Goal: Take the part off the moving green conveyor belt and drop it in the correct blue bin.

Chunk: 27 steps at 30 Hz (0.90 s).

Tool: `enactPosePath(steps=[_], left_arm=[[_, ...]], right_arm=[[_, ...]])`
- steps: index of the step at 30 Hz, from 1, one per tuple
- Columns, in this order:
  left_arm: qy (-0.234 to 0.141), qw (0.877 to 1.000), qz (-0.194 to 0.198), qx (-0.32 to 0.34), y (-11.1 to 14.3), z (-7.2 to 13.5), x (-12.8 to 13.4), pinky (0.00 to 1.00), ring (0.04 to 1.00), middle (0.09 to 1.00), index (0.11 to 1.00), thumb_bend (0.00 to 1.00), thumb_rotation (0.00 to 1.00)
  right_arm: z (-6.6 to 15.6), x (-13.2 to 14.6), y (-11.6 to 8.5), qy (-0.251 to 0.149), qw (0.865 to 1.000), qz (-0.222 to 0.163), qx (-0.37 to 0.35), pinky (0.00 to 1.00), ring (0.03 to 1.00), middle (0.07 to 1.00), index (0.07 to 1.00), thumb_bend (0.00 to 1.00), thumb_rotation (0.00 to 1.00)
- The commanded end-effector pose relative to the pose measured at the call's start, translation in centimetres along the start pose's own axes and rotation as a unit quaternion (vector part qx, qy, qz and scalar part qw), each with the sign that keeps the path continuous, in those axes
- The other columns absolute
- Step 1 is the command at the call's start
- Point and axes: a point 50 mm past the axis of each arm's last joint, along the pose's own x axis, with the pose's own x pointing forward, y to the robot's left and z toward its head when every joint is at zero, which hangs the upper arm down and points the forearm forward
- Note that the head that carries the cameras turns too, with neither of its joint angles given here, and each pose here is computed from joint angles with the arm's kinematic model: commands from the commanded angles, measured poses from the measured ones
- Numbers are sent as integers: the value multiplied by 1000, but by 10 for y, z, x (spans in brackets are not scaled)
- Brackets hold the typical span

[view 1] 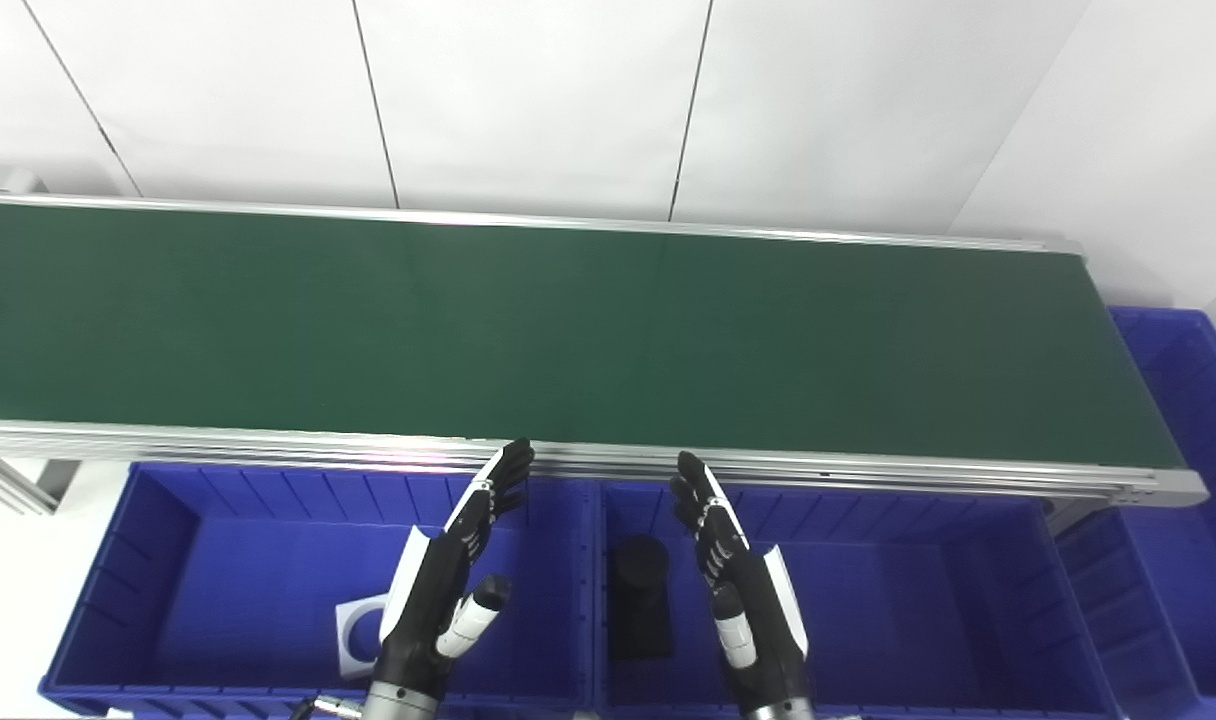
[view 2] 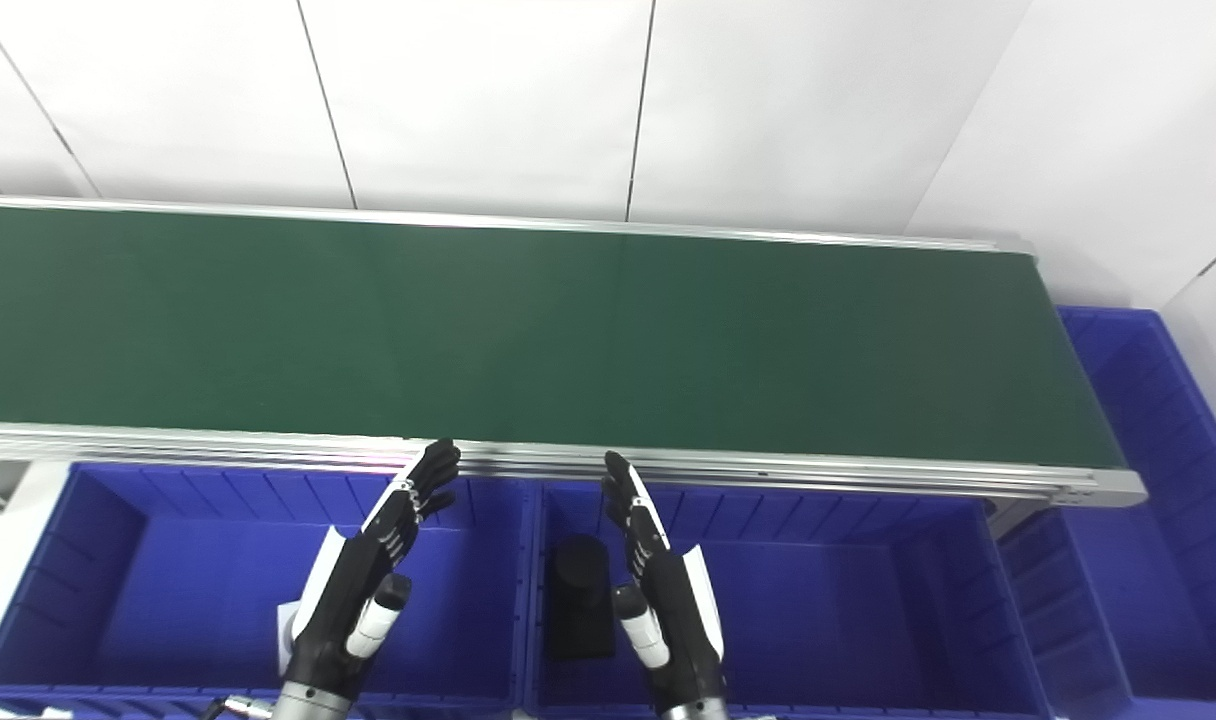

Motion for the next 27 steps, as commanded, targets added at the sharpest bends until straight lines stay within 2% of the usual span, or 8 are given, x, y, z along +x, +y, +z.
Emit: enactPosePath(steps=[1, 7, 11, 16, 27], left_arm=[[-36, 999, 5, -5, -1, 11, 3, 872, 914, 920, 917, 760, 1000], [-39, 999, 4, -5, -1, 14, 3, 877, 917, 924, 919, 793, 1000], [-53, 999, 3, -9, -1, 27, 7, 876, 916, 926, 921, 844, 1000], [-61, 998, 4, -14, -1, 34, 8, 873, 914, 930, 924, 827, 1000], [-62, 998, 2, -14, 1, 35, 9, 888, 920, 932, 929, 836, 1000]], right_arm=[[11, 5, 3, -38, 999, 0, 6, 941, 956, 974, 964, 898, 1000], [13, 5, 4, -39, 999, -2, 11, 945, 957, 969, 958, 916, 1000], [26, 7, 4, -55, 998, 0, 14, 941, 950, 961, 953, 923, 1000], [34, 9, 3, -68, 997, 3, 20, 950, 952, 972, 969, 920, 998], [34, 9, 3, -69, 997, 5, 16, 949, 950, 969, 963, 916, 993]])
